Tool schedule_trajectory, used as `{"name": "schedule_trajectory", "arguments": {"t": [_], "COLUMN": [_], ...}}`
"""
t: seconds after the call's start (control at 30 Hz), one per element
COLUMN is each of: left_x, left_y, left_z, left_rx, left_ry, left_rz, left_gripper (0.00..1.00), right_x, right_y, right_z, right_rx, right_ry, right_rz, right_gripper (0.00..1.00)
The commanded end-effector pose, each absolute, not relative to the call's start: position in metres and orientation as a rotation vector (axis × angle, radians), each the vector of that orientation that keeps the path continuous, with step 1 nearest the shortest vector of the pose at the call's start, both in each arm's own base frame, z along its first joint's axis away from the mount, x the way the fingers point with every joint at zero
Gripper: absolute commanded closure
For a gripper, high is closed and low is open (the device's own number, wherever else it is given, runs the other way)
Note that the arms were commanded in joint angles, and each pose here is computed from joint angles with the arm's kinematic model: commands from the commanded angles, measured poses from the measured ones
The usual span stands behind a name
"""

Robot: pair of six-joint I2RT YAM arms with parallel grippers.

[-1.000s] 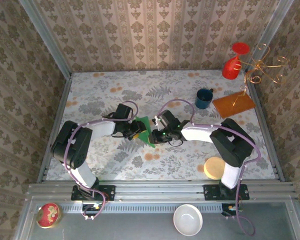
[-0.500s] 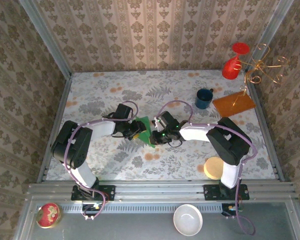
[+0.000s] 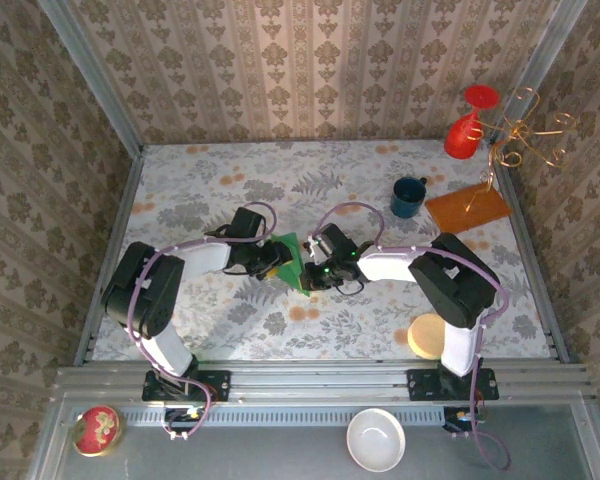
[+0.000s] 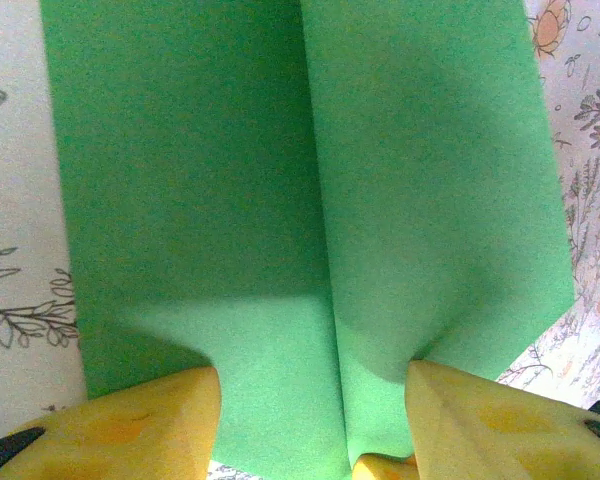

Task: Fold a paper plane with a square sheet of paper (pick it up from the middle)
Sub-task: Fourth fold the wing at the center of the table.

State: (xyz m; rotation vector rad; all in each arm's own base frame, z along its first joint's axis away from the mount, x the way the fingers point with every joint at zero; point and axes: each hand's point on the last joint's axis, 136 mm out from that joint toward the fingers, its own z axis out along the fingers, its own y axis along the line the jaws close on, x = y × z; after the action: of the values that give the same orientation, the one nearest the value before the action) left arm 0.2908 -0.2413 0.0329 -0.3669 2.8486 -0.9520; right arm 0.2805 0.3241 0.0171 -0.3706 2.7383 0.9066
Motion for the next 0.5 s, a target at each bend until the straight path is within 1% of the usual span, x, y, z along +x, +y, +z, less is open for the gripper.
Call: {"name": "schedule_trajectory", "arguments": {"t": [0.0,0.13,0.23,0.47], "left_x": [0.284,0.292,0.295,0.288], "left_y": [-0.234,-0.229,-0.228,-0.244], "left_z": [0.04,0.063,0.073,0.076], "left_rx": [-0.379,-0.348,-0.316,-0.218], "left_ry": [2.854,2.778,2.728,2.672], "left_rz": [-0.911,-0.911,-0.925,-1.054], "left_gripper": [0.47,0.47,0.5,0.67], "right_x": [0.271,0.268,0.266,0.262], "right_y": [0.32,0.321,0.326,0.33], "right_z": [0.003,0.006,0.011,0.017], "right_rx": [-0.35,-0.336,-0.331,-0.288], "right_ry": [2.804,2.823,2.834,2.85], "right_rz": [0.921,1.013,1.133,1.318], "right_gripper": [0.9,0.9,0.91,0.91]}}
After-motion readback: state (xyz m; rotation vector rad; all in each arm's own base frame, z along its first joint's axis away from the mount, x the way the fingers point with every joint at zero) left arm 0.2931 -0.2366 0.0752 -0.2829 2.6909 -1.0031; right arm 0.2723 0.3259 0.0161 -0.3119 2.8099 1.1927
